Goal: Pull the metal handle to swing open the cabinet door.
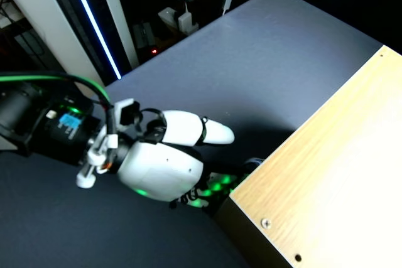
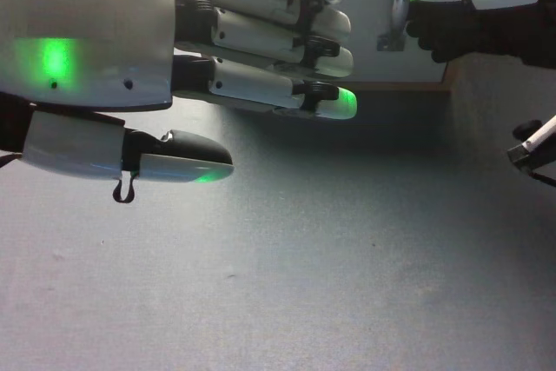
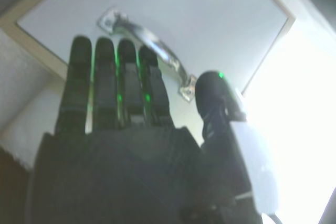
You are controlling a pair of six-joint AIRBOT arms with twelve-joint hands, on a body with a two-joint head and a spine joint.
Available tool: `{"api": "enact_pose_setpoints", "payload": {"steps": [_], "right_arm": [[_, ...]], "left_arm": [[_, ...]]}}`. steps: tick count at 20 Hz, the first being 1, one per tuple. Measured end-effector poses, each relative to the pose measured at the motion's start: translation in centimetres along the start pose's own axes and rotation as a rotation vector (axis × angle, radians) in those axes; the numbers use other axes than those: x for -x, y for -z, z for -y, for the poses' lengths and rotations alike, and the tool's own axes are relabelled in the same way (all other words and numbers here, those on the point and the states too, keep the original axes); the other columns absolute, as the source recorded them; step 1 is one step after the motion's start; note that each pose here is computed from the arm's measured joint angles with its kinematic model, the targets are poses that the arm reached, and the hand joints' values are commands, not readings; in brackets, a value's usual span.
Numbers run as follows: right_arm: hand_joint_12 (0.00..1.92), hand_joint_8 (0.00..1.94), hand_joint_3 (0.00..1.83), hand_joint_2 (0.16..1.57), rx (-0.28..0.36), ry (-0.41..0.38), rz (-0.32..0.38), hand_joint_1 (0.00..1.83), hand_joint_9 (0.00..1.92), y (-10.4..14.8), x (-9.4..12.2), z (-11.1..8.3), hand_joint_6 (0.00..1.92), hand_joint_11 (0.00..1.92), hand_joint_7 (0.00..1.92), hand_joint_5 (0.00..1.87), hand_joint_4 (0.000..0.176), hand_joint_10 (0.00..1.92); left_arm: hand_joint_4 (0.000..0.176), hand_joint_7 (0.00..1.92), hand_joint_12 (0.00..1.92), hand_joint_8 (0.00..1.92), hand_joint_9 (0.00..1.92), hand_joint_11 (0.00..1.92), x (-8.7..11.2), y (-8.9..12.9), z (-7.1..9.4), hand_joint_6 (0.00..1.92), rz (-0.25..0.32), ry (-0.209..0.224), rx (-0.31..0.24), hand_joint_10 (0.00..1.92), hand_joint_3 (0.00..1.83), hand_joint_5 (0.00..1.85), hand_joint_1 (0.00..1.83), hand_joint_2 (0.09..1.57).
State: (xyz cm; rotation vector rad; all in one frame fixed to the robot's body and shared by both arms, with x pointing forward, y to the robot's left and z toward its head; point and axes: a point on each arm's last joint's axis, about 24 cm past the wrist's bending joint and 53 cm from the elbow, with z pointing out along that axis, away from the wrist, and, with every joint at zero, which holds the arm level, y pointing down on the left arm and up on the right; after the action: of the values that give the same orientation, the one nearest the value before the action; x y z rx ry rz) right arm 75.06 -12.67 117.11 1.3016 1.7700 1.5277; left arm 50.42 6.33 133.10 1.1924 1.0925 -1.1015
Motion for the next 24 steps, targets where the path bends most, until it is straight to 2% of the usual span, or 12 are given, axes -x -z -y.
{"api": "enact_pose_setpoints", "payload": {"steps": [11,19,24], "right_arm": [[0.69,0.0,0.0,1.55,-0.022,0.016,-0.029,0.0,0.25,1.4,-1.4,0.8,0.0,0.0,0.27,0.25,0.0,0.0],[0.68,0.0,0.0,1.55,-0.035,0.066,-0.073,0.0,0.24,2.9,-3.5,1.7,0.0,0.0,0.26,0.24,0.0,0.0],[0.7,0.0,0.0,1.55,-0.038,0.085,-0.084,0.0,0.24,3.6,-4.0,2.1,0.0,0.0,0.27,0.25,0.0,0.0]], "left_arm": [[0.0,0.43,0.89,0.0,0.4,0.02,0.0,0.0,0.0,0.0,0.0,0.0,0.0,0.0,0.04,0.41,0.0,1.57],[0.0,0.43,0.88,0.0,0.39,0.02,0.0,0.0,0.0,0.0,0.0,0.0,0.0,0.0,0.05,0.41,0.0,1.57],[0.0,0.44,0.88,0.0,0.4,0.02,0.0,0.0,0.0,0.0,0.0,0.0,0.0,0.0,0.05,0.41,0.0,1.57]]}}
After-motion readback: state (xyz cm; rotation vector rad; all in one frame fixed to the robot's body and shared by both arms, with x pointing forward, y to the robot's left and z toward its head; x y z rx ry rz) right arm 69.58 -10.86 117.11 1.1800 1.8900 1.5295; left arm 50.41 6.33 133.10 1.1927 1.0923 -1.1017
